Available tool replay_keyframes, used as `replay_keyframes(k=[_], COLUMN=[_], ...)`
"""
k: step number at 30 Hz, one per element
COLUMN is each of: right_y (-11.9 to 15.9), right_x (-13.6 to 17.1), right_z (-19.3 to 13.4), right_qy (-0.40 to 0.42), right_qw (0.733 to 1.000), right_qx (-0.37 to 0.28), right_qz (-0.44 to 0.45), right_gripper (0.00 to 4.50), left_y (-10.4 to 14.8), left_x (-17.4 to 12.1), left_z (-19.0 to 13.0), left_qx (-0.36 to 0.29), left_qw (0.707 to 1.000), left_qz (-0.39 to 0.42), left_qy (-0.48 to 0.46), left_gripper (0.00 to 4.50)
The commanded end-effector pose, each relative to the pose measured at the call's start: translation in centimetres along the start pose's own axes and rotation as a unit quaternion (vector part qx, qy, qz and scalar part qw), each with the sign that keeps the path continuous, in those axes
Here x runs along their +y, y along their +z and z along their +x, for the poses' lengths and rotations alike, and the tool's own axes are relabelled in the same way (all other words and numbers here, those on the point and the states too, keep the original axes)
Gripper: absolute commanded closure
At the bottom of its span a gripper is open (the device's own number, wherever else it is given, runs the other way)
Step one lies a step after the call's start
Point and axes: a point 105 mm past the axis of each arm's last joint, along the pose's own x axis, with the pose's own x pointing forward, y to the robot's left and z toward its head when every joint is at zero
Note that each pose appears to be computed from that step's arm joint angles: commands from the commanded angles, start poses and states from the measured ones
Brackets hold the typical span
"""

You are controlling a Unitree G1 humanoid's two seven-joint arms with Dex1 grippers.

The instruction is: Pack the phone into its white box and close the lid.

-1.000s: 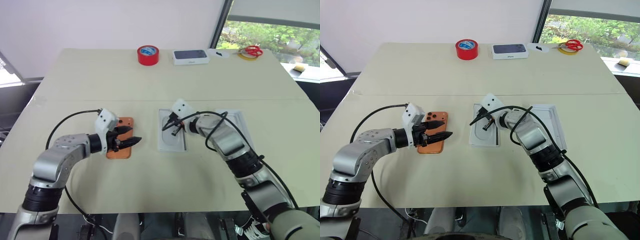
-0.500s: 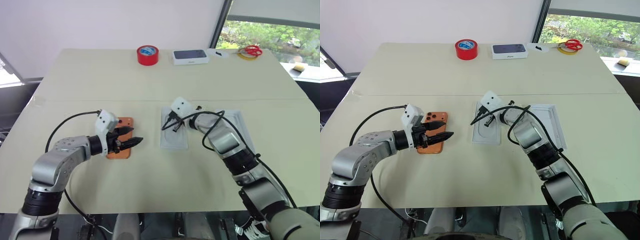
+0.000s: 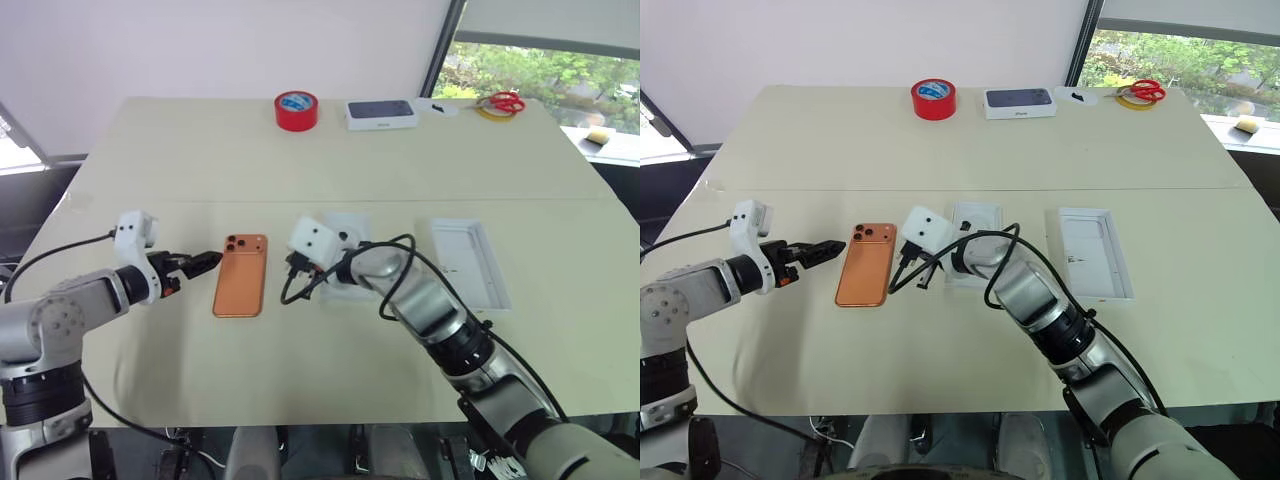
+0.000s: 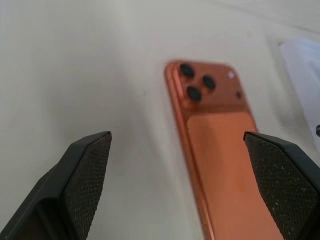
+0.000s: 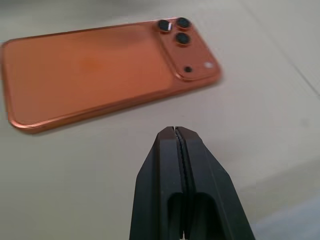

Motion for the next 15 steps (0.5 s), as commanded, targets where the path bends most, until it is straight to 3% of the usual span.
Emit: replay_keyframes(k=[1, 15], right_y=[-0.1, -0.8], right_x=[0.3, 1.4], right_z=[0.8, 1.7], right_qy=[0.007, 0.032], right_qw=[0.999, 0.998], right_qx=[0.024, 0.048], right_qz=[-0.031, -0.032], right_gripper=[4.50, 4.50], left_y=[-0.6, -4.6], left_x=[-0.8, -6.3], left_z=[-0.2, 2.5], left_qx=[0.036, 0.098], left_qw=[0.999, 0.989], left_qz=[-0.011, -0.044], left_qy=[-0.012, -0.104], left_gripper=[0.07, 0.07])
